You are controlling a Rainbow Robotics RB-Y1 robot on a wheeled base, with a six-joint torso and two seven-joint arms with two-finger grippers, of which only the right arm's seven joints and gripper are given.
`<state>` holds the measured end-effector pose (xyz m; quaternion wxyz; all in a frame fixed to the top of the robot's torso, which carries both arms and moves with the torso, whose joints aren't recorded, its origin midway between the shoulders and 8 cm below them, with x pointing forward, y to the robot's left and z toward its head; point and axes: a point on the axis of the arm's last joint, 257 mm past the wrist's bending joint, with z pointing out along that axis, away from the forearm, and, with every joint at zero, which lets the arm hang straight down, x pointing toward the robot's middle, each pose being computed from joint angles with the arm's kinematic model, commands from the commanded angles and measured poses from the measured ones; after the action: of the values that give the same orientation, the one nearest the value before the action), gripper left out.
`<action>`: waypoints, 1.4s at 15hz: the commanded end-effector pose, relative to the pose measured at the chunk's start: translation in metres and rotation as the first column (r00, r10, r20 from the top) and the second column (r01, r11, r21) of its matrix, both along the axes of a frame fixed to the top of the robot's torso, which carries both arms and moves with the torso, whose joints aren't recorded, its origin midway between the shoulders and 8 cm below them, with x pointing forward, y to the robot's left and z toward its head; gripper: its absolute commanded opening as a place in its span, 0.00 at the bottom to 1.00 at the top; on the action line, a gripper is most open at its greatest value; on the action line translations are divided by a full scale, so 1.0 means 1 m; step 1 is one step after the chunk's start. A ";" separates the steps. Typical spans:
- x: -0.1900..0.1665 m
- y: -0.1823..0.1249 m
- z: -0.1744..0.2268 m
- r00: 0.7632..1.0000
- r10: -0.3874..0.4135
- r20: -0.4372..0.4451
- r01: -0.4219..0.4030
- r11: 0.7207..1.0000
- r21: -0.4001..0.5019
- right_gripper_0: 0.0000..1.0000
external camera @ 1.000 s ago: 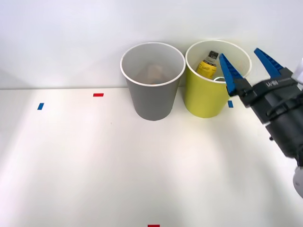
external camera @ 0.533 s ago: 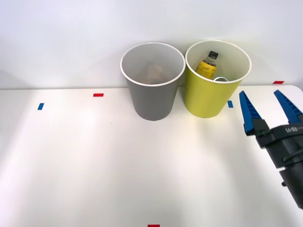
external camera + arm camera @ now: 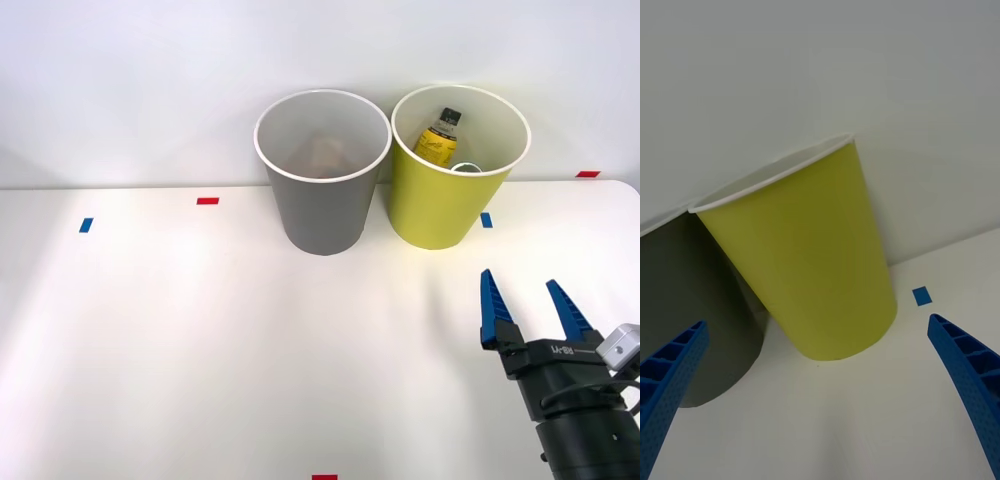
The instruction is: Put cans in the gray bin, plastic bottles in the light green bin
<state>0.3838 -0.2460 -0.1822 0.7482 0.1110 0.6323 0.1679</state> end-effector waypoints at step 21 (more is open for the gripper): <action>-0.060 0.008 -0.054 1.000 -0.024 -0.004 0.023 0.978 -0.207 1.00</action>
<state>0.3328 -0.2397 -0.2327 0.7570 0.0542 0.6442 0.0946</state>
